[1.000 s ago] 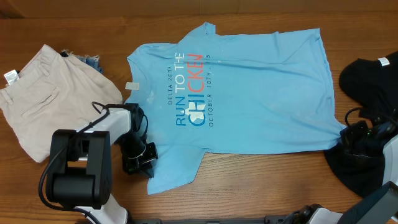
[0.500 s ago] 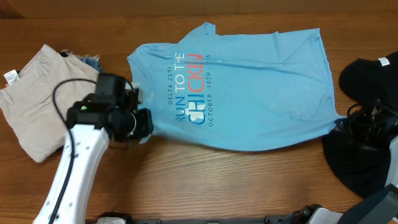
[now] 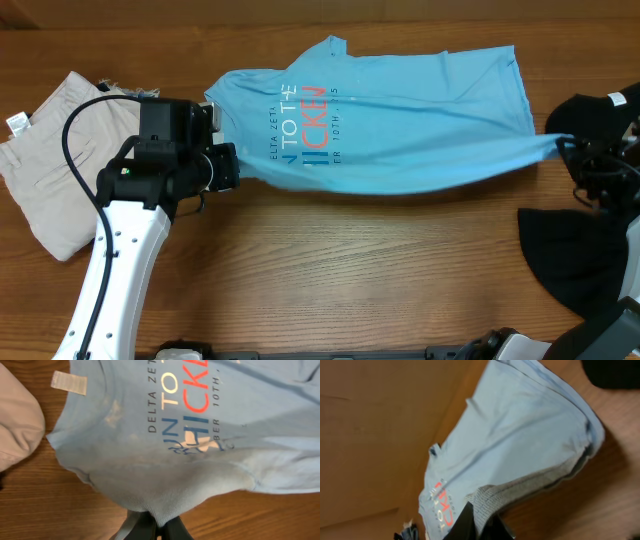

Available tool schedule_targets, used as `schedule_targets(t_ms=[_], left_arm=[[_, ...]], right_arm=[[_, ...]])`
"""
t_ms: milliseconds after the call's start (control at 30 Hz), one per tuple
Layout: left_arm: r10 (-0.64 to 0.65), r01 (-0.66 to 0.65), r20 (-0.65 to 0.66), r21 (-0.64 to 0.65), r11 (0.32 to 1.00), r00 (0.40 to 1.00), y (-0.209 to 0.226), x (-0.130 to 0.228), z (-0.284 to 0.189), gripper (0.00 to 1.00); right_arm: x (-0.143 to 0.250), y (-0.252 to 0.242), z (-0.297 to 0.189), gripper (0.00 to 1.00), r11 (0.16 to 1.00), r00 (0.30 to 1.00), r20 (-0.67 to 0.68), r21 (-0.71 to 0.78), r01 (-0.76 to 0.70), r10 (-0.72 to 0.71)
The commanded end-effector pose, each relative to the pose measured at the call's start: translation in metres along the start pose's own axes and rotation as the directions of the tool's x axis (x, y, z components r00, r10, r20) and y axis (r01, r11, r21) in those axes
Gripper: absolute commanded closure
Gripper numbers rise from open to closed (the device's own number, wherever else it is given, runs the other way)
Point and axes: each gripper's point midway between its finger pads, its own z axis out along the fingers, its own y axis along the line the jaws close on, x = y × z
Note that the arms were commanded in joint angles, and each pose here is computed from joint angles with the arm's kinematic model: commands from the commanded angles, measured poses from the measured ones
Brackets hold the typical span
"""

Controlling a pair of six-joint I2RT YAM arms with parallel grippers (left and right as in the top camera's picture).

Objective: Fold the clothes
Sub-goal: 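Fold the shirt's bottom half upward over the top half with both grippers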

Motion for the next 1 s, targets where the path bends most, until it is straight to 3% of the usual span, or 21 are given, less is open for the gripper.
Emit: schedule_targets(t_ms=[0, 300, 367, 567, 967], left_arm=[[0.009, -0.008, 0.021, -0.056, 0.998, 1.000, 0.008, -0.012, 0.007, 0.96], [-0.005, 0.002, -0.049, -0.062, 0.998, 0.999, 0.009, 0.002, 0.005, 0.96], [-0.005, -0.001, -0.088, -0.072, 0.997, 0.996, 0.009, 0.009, -0.002, 0.96], [-0.007, -0.008, -0.171, -0.090, 0.996, 0.985, 0.012, 0.029, -0.008, 0.96], [0.019, -0.036, -0.088, -0.188, 0.981, 0.996, 0.029, 0.008, -0.006, 0.96]], right_arm=[[-0.002, 0.027, 0.009, 0.96, 0.998, 1.000, -0.004, -0.057, 0.018, -0.018], [0.018, -0.005, 0.010, 0.96, 0.987, 0.989, -0.052, 0.090, -0.133, 0.138], [0.032, -0.030, -0.003, 0.96, 0.951, 0.970, -0.065, 0.226, -0.213, 0.233], [0.063, -0.077, -0.029, 0.96, 0.832, 0.951, -0.079, 0.511, -0.218, 0.298], [0.050, -0.079, -0.015, 0.96, 0.850, 0.964, -0.070, 0.490, -0.192, 0.258]])
